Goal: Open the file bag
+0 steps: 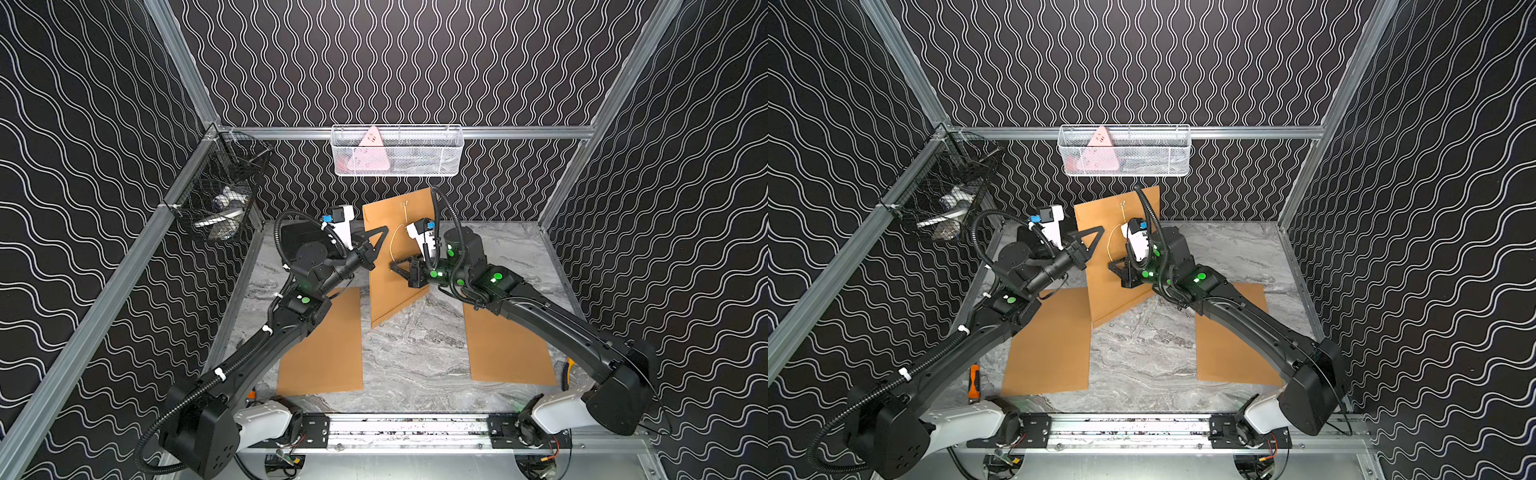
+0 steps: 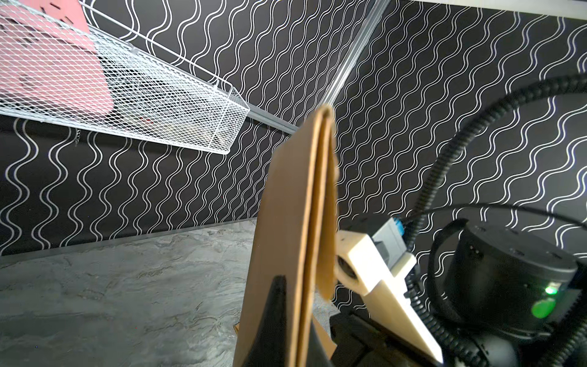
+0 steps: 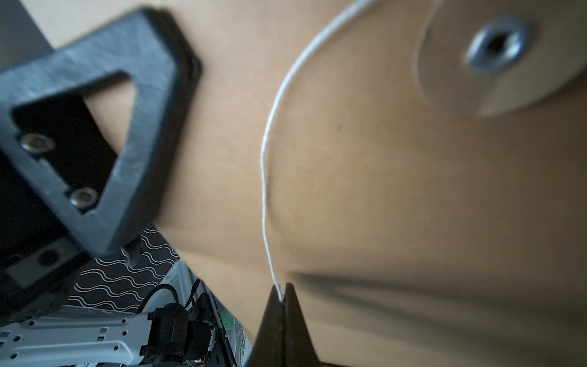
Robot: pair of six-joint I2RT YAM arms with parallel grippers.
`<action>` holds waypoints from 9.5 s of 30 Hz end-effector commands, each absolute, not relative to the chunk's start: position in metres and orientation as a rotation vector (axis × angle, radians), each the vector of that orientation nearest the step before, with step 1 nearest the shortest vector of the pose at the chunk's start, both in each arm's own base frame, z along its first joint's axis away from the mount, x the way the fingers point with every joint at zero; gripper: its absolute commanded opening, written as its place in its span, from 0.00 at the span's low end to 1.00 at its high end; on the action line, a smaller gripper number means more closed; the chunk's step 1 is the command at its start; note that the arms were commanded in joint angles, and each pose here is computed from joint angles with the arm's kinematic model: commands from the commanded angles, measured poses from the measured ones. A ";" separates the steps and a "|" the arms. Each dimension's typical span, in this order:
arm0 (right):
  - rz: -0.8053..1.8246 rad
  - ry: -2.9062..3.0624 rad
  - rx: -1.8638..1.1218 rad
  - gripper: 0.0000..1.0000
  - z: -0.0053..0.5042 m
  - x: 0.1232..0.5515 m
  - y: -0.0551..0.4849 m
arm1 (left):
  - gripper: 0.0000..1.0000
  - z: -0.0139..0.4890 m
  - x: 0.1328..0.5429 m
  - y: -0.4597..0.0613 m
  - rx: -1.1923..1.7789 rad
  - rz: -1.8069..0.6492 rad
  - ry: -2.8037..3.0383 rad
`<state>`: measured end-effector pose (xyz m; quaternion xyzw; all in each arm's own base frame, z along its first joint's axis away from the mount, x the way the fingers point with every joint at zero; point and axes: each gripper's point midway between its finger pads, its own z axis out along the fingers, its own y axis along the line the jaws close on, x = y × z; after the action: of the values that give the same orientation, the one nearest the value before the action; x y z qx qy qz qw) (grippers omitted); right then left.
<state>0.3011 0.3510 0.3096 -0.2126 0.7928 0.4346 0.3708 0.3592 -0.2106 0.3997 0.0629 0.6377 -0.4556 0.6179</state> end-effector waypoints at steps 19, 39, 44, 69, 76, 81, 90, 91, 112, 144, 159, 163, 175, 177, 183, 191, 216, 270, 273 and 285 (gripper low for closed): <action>1.113 2.030 -0.480 0.00 0.296 0.300 0.344 | 0.00 0.435 0.355 -0.201 0.151 -0.989 1.373; 0.949 2.048 -0.387 0.00 0.284 0.317 0.313 | 0.00 0.439 0.348 -0.195 0.164 -0.958 1.368; 0.924 2.054 -0.346 0.00 0.282 0.325 0.300 | 0.00 0.439 0.346 -0.194 0.165 -0.960 1.366; 0.858 1.995 -0.288 0.00 0.325 0.358 0.250 | 0.00 0.419 0.335 -0.193 0.219 -0.918 1.420; 0.823 2.017 -0.302 0.00 0.322 0.351 0.240 | 0.00 0.422 0.329 -0.198 0.316 -0.873 1.395; 0.799 2.051 -0.271 0.07 0.308 0.345 0.225 | 0.00 0.425 0.329 -0.208 0.407 -0.861 1.391; 0.805 2.091 -0.173 0.49 0.275 0.337 0.192 | 0.00 0.439 0.318 -0.221 0.559 -0.862 1.351; 0.809 2.092 -0.168 0.51 0.273 0.337 0.189 | 0.00 0.439 0.317 -0.223 0.572 -0.864 1.349; 1.187 1.799 -0.184 0.61 0.313 0.346 0.174 | 0.00 0.428 0.292 -0.233 0.762 -0.858 1.314; 1.471 1.468 -0.398 0.63 0.378 0.349 0.200 | 0.00 0.407 0.282 -0.243 0.774 -0.988 1.357; 1.565 1.313 -0.527 0.62 0.410 0.332 0.201 | 0.00 0.396 0.277 -0.249 0.811 -1.045 1.383; 1.619 1.275 -0.538 0.56 0.415 0.332 0.198 | 0.00 0.393 0.279 -0.249 0.807 -1.045 1.394; 1.643 1.291 -0.573 0.56 0.416 0.331 0.199 | 0.00 0.388 0.284 -0.250 0.788 -1.049 1.401; 1.640 1.301 -0.574 0.56 0.414 0.331 0.200 | 0.00 0.389 0.286 -0.250 0.777 -1.048 1.398; 1.621 1.326 -0.576 0.56 0.413 0.330 0.200 | 0.00 0.393 0.291 -0.250 0.747 -1.058 1.383; 1.585 1.369 -0.590 0.56 0.413 0.328 0.202 | 0.00 0.393 0.290 -0.250 0.726 -1.086 1.367; 1.261 1.541 -0.594 0.25 0.406 0.317 0.197 | 0.00 0.401 0.282 -0.249 0.712 -1.136 1.319; 1.165 1.571 -0.684 0.28 0.407 0.295 0.211 | 0.00 0.432 0.318 -0.225 0.534 -1.092 1.321; 1.175 1.595 -0.675 0.34 0.396 0.294 0.211 | 0.00 0.438 0.320 -0.215 0.505 -1.103 1.293; 1.195 1.624 -0.678 0.42 0.383 0.296 0.214 | 0.00 0.452 0.323 -0.205 0.474 -1.164 1.230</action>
<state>0.2975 0.2118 0.3837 -0.2685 0.6716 0.4911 0.4854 0.3307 -0.2066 0.4363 0.2002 0.5684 -0.4979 0.6236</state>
